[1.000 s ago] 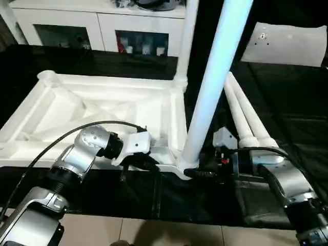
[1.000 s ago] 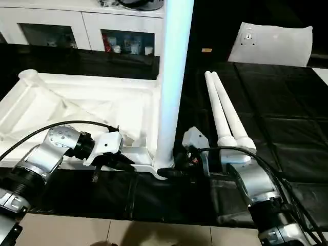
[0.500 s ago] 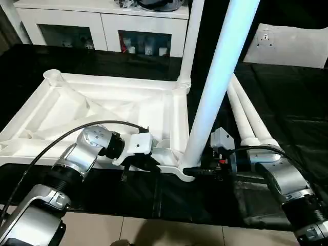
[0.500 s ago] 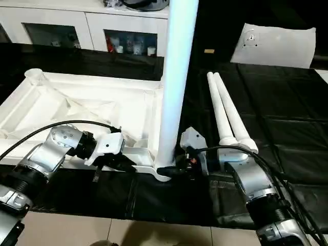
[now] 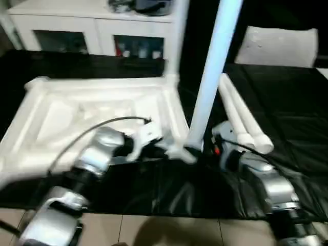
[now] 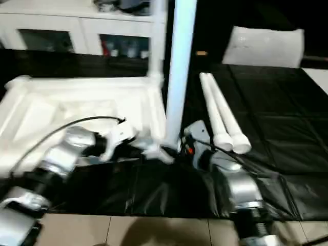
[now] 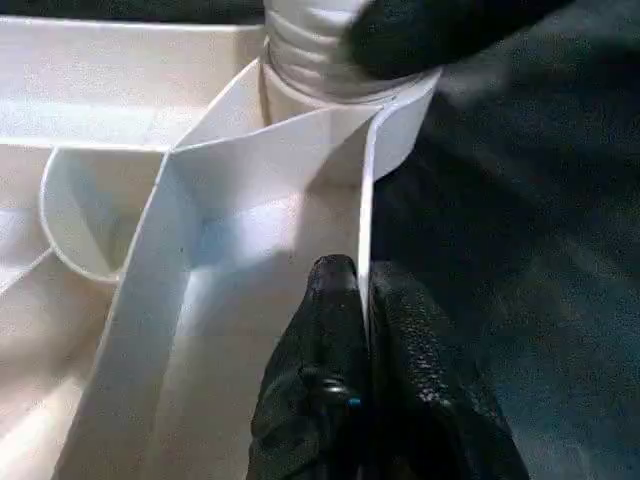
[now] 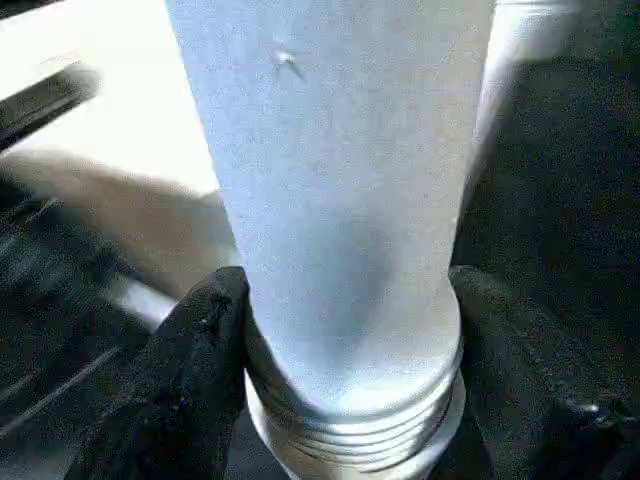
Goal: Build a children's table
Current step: Rotate leg to tighten
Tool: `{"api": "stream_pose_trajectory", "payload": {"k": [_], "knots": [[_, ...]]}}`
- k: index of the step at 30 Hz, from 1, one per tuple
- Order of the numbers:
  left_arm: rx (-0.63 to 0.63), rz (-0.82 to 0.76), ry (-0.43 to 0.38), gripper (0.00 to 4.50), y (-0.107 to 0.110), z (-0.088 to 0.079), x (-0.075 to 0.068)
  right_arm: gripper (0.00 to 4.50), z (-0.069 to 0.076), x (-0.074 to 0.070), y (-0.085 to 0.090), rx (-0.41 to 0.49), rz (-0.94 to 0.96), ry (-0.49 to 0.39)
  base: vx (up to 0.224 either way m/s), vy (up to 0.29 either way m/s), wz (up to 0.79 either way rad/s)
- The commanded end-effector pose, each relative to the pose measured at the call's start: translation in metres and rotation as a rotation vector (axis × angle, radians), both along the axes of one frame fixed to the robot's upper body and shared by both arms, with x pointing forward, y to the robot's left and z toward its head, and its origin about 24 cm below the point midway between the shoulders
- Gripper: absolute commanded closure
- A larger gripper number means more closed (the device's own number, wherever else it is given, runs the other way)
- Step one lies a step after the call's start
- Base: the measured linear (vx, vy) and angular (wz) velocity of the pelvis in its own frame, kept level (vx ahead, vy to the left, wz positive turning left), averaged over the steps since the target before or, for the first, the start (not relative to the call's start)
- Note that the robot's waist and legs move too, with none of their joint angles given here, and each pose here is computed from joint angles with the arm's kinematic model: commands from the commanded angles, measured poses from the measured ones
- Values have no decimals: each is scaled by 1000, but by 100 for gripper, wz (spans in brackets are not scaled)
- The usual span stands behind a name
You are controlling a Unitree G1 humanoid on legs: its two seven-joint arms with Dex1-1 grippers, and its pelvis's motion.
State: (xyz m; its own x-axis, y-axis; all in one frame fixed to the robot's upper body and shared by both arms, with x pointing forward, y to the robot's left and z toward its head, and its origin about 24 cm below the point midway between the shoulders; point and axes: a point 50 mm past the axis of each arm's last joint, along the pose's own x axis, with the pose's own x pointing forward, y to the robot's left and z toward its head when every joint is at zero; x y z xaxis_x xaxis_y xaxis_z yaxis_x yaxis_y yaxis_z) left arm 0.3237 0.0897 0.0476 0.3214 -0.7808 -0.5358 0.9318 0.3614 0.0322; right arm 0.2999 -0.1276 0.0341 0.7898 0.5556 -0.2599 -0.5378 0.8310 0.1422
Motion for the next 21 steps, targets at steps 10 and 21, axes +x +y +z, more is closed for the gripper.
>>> {"api": "stream_pose_trajectory", "payload": {"k": [10, 21], "knots": [[-39, 152, -118, 450, -56, 14, 5, 110, -2, 10, 81, 78, -79, 64, 0, 0, 0], [20, -33, -116, 450, -4, 6, -1, 10, 15, 1, 15, 46, 100, -130, 0, 0, 0]]}}
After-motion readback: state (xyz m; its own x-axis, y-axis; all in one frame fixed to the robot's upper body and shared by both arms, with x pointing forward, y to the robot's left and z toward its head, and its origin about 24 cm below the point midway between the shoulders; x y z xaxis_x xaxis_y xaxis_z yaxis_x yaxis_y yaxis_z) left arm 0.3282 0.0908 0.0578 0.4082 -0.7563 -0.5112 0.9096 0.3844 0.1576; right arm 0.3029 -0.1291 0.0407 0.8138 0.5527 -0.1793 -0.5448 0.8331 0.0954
